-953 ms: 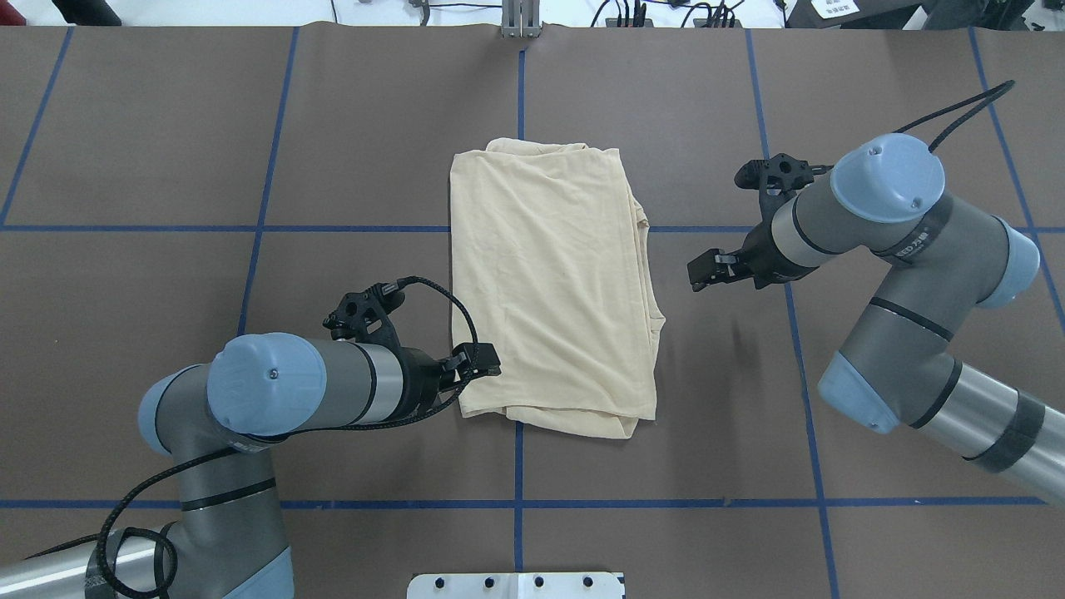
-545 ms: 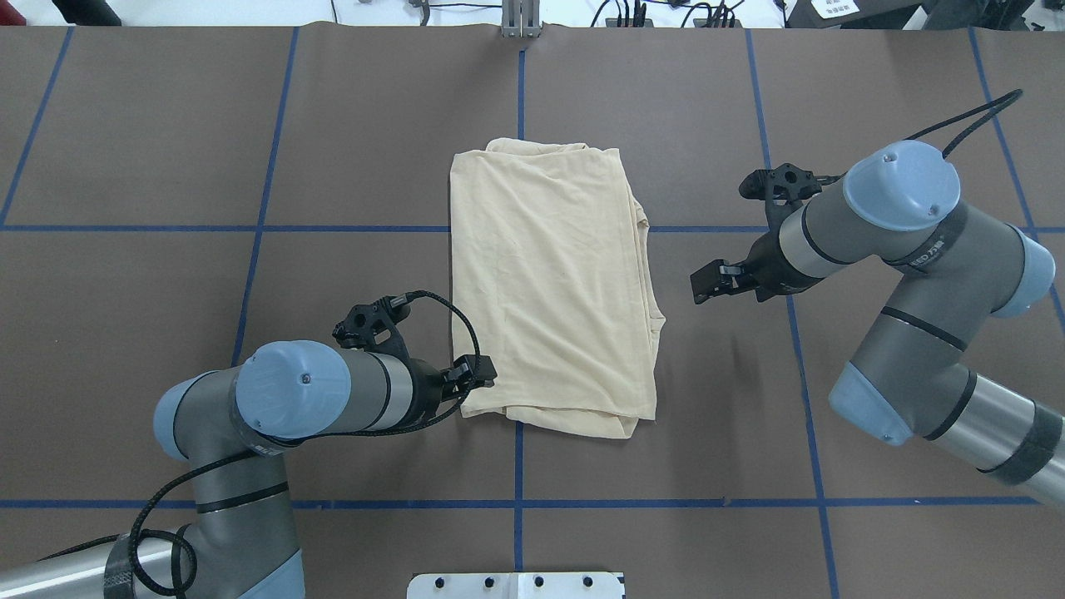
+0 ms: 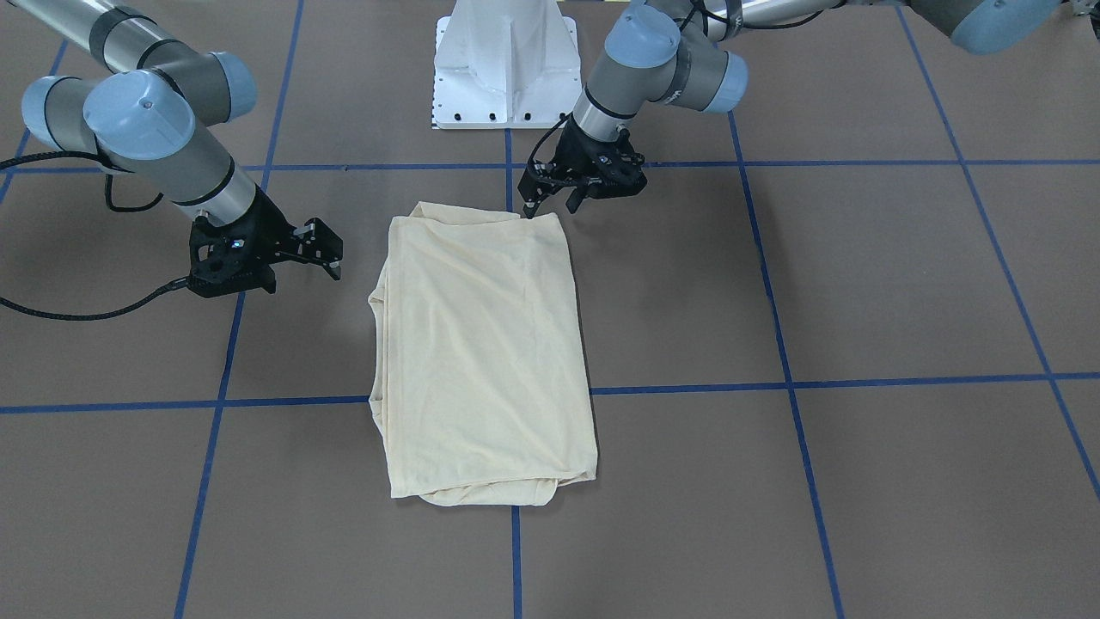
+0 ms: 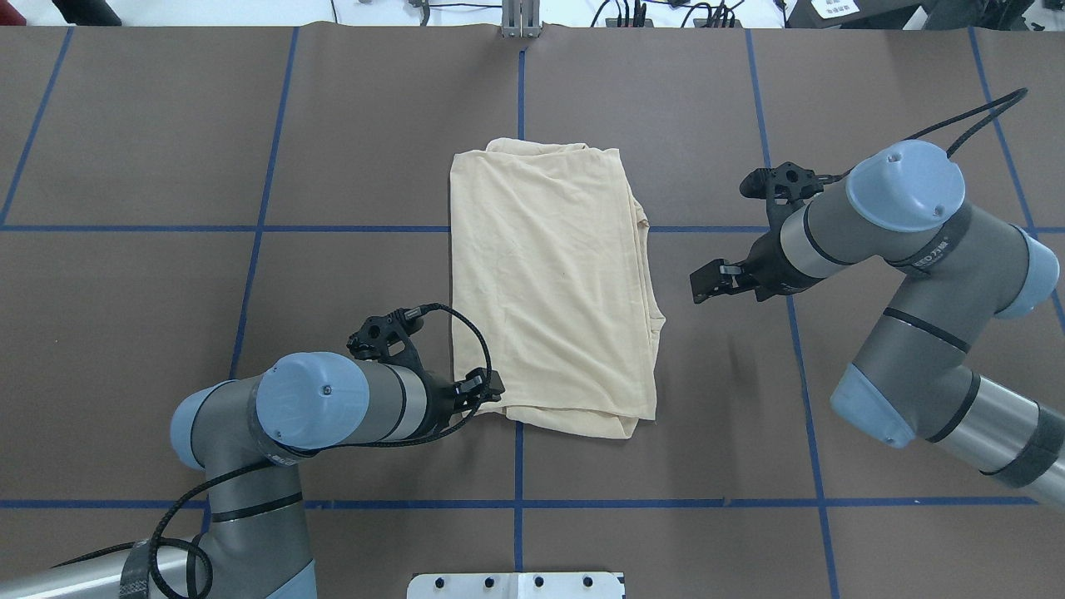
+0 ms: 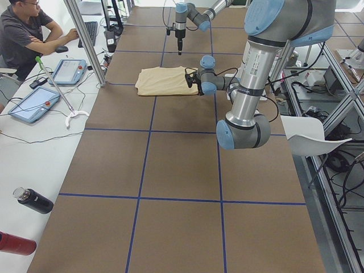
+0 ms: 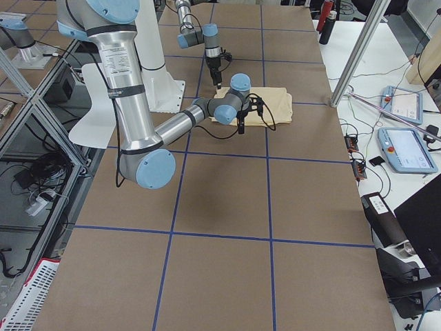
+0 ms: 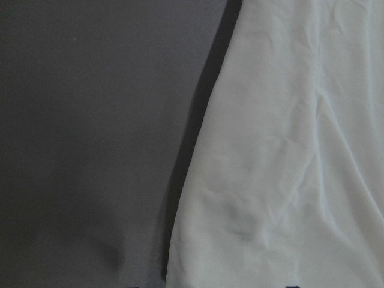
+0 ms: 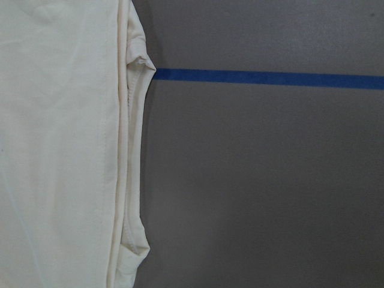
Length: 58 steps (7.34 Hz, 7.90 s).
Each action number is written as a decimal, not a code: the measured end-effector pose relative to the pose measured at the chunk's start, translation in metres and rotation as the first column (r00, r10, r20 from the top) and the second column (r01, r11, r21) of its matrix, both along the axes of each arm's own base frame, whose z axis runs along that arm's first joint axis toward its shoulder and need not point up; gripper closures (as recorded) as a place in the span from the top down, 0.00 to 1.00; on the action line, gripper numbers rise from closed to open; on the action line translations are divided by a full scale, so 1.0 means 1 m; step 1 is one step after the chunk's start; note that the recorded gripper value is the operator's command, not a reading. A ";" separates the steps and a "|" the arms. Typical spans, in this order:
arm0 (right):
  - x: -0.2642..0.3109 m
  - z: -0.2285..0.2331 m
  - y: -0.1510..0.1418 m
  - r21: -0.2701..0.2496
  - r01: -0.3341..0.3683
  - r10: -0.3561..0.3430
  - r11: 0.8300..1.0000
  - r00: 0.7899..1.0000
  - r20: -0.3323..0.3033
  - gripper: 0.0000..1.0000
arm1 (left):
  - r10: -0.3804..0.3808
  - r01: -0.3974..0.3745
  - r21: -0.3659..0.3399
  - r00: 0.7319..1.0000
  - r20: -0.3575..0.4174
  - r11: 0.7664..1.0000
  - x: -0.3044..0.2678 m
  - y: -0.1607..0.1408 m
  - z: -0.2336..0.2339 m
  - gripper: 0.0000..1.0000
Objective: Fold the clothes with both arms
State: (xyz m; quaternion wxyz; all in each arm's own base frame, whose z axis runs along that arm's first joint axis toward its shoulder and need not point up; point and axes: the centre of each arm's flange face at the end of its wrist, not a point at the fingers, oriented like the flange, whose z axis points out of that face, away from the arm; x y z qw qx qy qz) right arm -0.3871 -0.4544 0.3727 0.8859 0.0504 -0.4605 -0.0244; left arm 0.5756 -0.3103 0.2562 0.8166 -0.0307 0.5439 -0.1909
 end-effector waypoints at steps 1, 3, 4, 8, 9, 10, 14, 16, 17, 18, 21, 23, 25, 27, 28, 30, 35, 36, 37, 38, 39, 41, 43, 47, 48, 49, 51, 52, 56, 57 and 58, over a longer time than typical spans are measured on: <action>0.000 0.000 0.000 0.000 0.000 0.000 1.000 1.000 0.000 1.00 | 0.002 -0.002 -0.002 1.000 0.007 1.000 0.004 0.000 0.000 0.75; 0.001 -0.002 0.001 0.002 -0.001 0.001 1.000 1.000 0.004 1.00 | 0.002 -0.002 -0.003 1.000 0.013 1.000 0.007 0.000 0.001 0.75; 0.001 -0.003 0.000 0.001 -0.001 0.001 1.000 1.000 0.005 1.00 | 0.003 -0.003 -0.003 1.000 0.015 1.000 0.007 0.000 0.001 0.74; 0.001 -0.004 0.000 -0.001 -0.001 0.001 1.000 1.000 0.007 1.00 | 0.004 -0.004 0.000 1.000 0.018 1.000 0.010 -0.001 0.001 0.69; 0.001 -0.004 0.000 -0.001 0.000 0.000 1.000 1.000 0.007 1.00 | 0.004 -0.004 0.000 1.000 0.021 1.000 0.012 -0.002 0.002 0.69; 0.001 -0.004 0.000 -0.001 0.000 0.000 1.000 1.000 0.008 1.00 | 0.004 -0.004 0.001 1.000 0.023 1.000 0.014 -0.003 0.002 0.67; 0.001 -0.003 0.000 -0.002 0.000 0.000 1.000 1.000 0.006 1.00 | 0.005 -0.005 0.001 1.000 0.023 1.000 0.016 -0.003 0.000 0.21; 0.001 -0.003 0.000 -0.002 0.000 0.000 1.000 1.000 0.006 1.00 | 0.005 -0.005 0.002 1.000 0.016 1.000 0.016 -0.003 -0.004 0.15; 0.001 -0.003 0.000 -0.003 0.000 0.000 1.000 1.000 0.006 1.00 | 0.005 -0.005 0.003 1.000 0.014 1.000 0.016 -0.003 -0.005 0.18; 0.001 -0.003 0.000 -0.003 0.000 0.000 1.000 1.000 0.006 1.00 | 0.005 -0.005 0.003 1.000 0.014 1.000 0.016 -0.003 -0.005 0.19; 0.001 -0.003 0.000 -0.002 -0.001 0.001 1.000 1.000 0.006 1.00 | 0.000 0.000 0.002 1.000 0.019 1.000 0.015 -0.005 -0.004 0.54; 0.001 -0.004 0.000 -0.002 -0.001 0.001 1.000 1.000 0.006 1.00 | -0.010 0.010 0.002 1.000 0.025 1.000 0.012 -0.010 -0.003 0.55; 0.001 -0.004 0.000 -0.002 -0.001 0.001 1.000 1.000 0.006 1.00 | -0.016 0.016 0.002 0.999 0.028 1.000 0.011 -0.013 -0.002 0.54; 0.001 -0.003 -0.001 -0.003 -0.002 0.002 1.000 1.000 0.006 1.00 | -0.019 0.019 0.001 0.999 0.029 1.000 0.010 -0.015 -0.002 0.53; 0.001 -0.003 -0.001 -0.003 -0.002 0.002 1.000 1.000 0.005 1.00 | -0.018 0.018 0.001 0.999 0.029 1.000 0.010 -0.015 -0.002 0.53; 0.002 -0.003 -0.001 -0.003 -0.002 0.002 1.000 1.000 0.005 1.00 | -0.018 0.018 0.001 0.999 0.029 1.000 0.011 -0.015 -0.002 0.53; 0.002 -0.003 -0.001 -0.003 -0.002 0.002 1.000 1.000 0.005 1.00 | -0.018 0.018 -0.006 0.999 0.030 1.000 0.024 -0.019 -0.009 0.49; 0.002 -0.003 -0.001 -0.002 -0.002 0.002 1.000 1.000 0.005 1.00 | -0.018 0.019 -0.007 0.999 0.030 1.000 0.026 -0.020 -0.010 0.37; 0.002 -0.003 -0.001 -0.002 -0.002 0.002 1.000 1.000 0.005 1.00 | -0.019 0.019 -0.007 0.999 0.031 1.000 0.027 -0.020 -0.010 0.18; 0.002 -0.003 -0.001 -0.002 -0.002 0.002 1.000 1.000 0.005 1.00 | -0.019 0.019 -0.007 0.999 0.031 1.000 0.027 -0.020 -0.010 0.00; 0.002 -0.003 -0.001 -0.003 -0.002 0.002 1.000 1.000 0.006 1.00 | -0.020 0.020 -0.007 0.999 0.030 1.000 0.026 -0.020 -0.010 0.00; 0.002 -0.003 -0.001 -0.004 -0.002 0.002 1.000 1.000 0.006 1.00 | -0.023 0.023 -0.004 1.000 0.020 1.000 0.022 -0.022 -0.015 0.00; 0.002 -0.003 0.000 -0.010 -0.008 0.008 1.000 1.000 0.006 1.00 | -0.033 0.033 0.002 0.999 -0.005 0.999 0.010 -0.026 -0.026 0.00; -0.040 -0.034 0.037 -0.192 -0.109 0.117 0.975 0.993 0.033 1.00 | -0.037 0.038 0.012 0.999 -0.038 0.999 -0.004 -0.025 -0.040 0.00; -0.066 -0.048 0.056 -0.260 -0.141 0.151 0.955 0.988 0.018 1.00 | -0.037 0.038 0.012 0.999 -0.036 0.999 -0.005 -0.024 -0.038 0.00; -0.092 -0.067 0.070 -0.324 -0.171 0.173 0.930 0.985 -0.024 1.00 | -0.037 0.038 0.011 0.999 -0.033 0.999 -0.005 -0.024 -0.036 0.00; -0.123 -0.098 0.087 -0.396 -0.222 0.191 0.891 0.975 -0.115 1.00 | -0.037 0.037 0.010 0.999 -0.030 0.999 -0.005 -0.024 -0.034 0.00; -0.131 -0.101 0.096 -0.430 -0.248 0.205 0.868 0.968 -0.144 1.00 | -0.036 0.037 0.010 0.999 -0.029 0.999 -0.005 -0.024 -0.033 0.00; -0.155 -0.088 0.128 -0.474 -0.319 0.248 0.821 0.946 -0.206 1.00 | -0.036 0.036 0.010 0.999 -0.029 0.999 -0.004 -0.024 -0.033 0.00; -0.157 -0.083 0.131 -0.473 -0.320 0.245 0.820 0.945 -0.215 1.00 | -0.036 0.036 0.010 0.999 -0.030 0.999 -0.004 -0.024 -0.034 0.00; -0.159 -0.078 0.133 -0.473 -0.322 0.242 0.820 0.944 -0.223 1.00 | -0.035 0.036 0.010 0.999 -0.031 0.999 -0.004 -0.023 -0.034 0.00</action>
